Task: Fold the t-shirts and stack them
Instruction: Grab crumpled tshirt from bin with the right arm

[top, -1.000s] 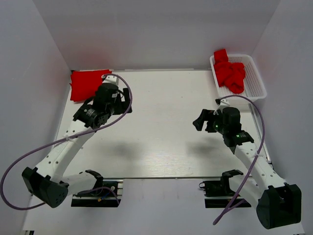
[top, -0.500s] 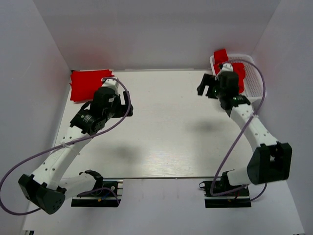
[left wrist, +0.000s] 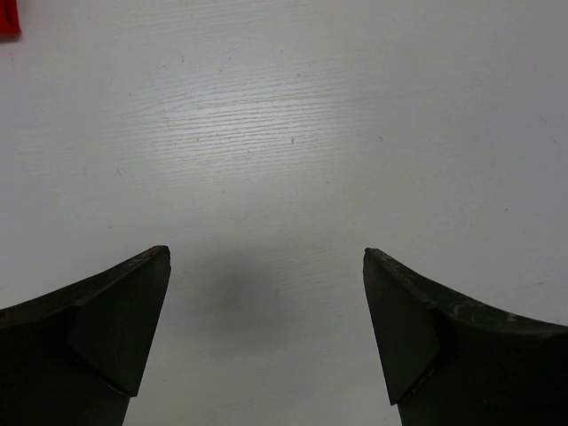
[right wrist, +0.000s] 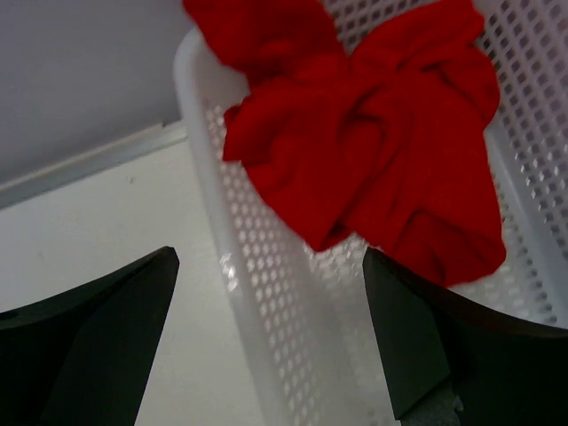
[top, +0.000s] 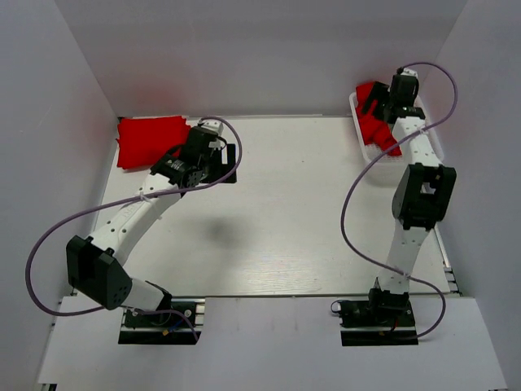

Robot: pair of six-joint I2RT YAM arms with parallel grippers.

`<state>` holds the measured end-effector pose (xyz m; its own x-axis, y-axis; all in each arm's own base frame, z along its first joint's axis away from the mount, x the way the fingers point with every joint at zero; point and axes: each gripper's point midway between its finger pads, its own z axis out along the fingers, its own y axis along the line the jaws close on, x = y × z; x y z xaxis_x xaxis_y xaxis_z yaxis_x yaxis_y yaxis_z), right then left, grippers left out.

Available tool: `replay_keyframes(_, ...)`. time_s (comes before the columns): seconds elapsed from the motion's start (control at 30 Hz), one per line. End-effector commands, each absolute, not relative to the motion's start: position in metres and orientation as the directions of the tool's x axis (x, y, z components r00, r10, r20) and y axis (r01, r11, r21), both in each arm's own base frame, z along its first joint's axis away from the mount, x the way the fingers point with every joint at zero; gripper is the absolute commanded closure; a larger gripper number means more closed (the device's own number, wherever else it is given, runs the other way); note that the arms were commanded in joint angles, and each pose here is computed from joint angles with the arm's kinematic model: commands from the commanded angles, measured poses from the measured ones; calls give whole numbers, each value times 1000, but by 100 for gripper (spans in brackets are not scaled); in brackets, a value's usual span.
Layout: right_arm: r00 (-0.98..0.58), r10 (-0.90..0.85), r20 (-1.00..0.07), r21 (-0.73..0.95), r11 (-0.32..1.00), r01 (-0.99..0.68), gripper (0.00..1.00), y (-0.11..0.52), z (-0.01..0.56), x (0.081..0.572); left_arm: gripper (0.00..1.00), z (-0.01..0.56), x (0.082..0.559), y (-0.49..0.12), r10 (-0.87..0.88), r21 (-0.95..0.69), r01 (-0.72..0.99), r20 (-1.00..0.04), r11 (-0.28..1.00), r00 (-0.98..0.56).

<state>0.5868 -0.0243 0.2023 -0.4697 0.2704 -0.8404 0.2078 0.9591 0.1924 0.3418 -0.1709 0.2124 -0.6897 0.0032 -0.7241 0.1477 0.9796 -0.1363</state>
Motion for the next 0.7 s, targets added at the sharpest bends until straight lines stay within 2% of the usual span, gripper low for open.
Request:
replay_keyframes(0.0, -366, 266, -892, 198, 957, 213, 10, -50, 238, 625, 0, 231, 349, -173, 24, -130, 185, -754, 974, -656)
replay_keyframes(0.03, -398, 264, -879, 185, 956, 228, 10, -61, 200, 640, 0, 236, 349, -175, 33, -131, 202, -760, 971, -650)
replay_keyframes(0.07, -352, 260, -899, 190, 956, 221, 10, -64, 212, 652, 0, 241, 352, -177, 26, -137, 205, -771, 969, -636)
replay_keyframes(0.13, -356, 269, -895, 194, 953, 233, 10, -74, 183, 667, 0, 243, 354, -177, 34, -130, 214, -779, 968, -626)
replay_keyframes(0.17, -294, 268, -917, 207, 953, 223, 10, -76, 192, 678, 0, 245, 356, -178, 29, -133, 215, -786, 967, -618)
replay_keyframes(0.3, -247, 272, -930, 217, 949, 226, 10, -88, 164, 697, 0, 249, 360, -180, 40, -123, 231, -802, 965, -596)
replay_keyframes(0.43, -254, 281, -925, 248, 956, 157, 10, -82, 144, 712, 0, 249, 366, -178, 43, -116, 231, -809, 966, -586)
replay_keyframes(0.47, -269, 287, -919, 249, 954, 168, 13, -84, 129, 713, 0, 245, 367, -179, 47, -113, 229, -804, 967, -593)
replay_keyframes(0.53, -281, 295, -913, 272, 955, 119, 22, -74, 123, 713, 0, 245, 369, -180, 56, -106, 235, -804, 966, -591)
replay_keyframes(0.57, -291, 308, -906, 288, 951, 108, 36, -72, 119, 712, 0, 249, 371, -180, 61, -101, 241, -810, 965, -583)
replay_keyframes(0.6, -280, 312, -908, 296, 950, 98, 42, -74, 122, 712, 0, 246, 371, -182, 65, -104, 247, -804, 963, -591)
replay_keyframes(0.63, -270, 315, -910, 302, 949, 89, 55, -73, 130, 712, 0, 247, 372, -183, 62, -106, 248, -809, 963, -584)
replay_keyframes(0.67, -268, 316, -910, 308, 949, 73, 79, -71, 136, 710, 0, 247, 371, -185, 73, -106, 266, -809, 958, -584)
